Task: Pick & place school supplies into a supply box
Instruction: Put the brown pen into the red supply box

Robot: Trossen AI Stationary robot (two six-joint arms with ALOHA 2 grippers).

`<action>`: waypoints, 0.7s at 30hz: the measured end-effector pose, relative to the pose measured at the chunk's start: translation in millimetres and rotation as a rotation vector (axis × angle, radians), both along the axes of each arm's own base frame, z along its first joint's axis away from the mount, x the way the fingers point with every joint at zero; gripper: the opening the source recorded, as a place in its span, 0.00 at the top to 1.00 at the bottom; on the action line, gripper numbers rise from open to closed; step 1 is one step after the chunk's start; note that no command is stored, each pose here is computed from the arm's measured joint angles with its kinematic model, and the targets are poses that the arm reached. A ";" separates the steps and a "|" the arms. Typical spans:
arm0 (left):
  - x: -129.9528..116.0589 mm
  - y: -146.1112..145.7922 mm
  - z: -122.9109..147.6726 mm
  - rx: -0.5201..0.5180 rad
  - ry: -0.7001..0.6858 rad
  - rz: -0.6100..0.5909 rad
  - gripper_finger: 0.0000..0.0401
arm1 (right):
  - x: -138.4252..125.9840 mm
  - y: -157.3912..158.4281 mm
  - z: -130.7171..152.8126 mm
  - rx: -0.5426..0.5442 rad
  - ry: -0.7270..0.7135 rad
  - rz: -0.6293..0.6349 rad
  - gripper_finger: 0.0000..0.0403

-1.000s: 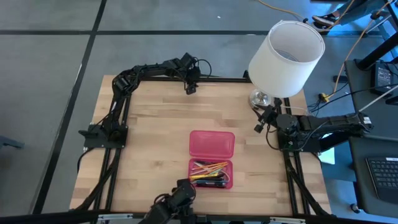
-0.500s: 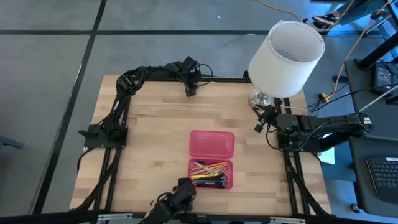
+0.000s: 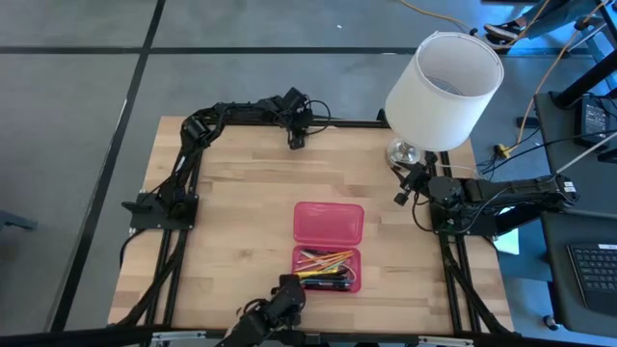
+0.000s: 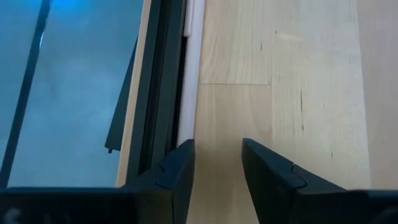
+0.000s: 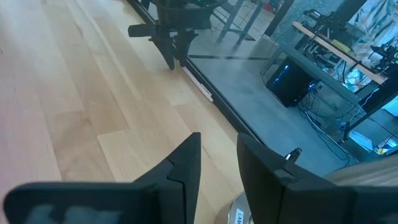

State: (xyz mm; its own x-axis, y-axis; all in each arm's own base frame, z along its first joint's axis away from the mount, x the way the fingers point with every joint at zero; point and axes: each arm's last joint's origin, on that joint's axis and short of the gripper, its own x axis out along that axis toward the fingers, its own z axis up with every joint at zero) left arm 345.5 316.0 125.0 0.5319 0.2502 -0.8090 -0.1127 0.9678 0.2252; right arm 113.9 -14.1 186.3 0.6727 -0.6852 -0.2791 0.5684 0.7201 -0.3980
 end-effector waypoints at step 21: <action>10.1 -8.3 2.3 0.075 0.024 -0.021 0.68 | -0.6 -0.1 -1.4 -0.001 0.017 -0.001 0.73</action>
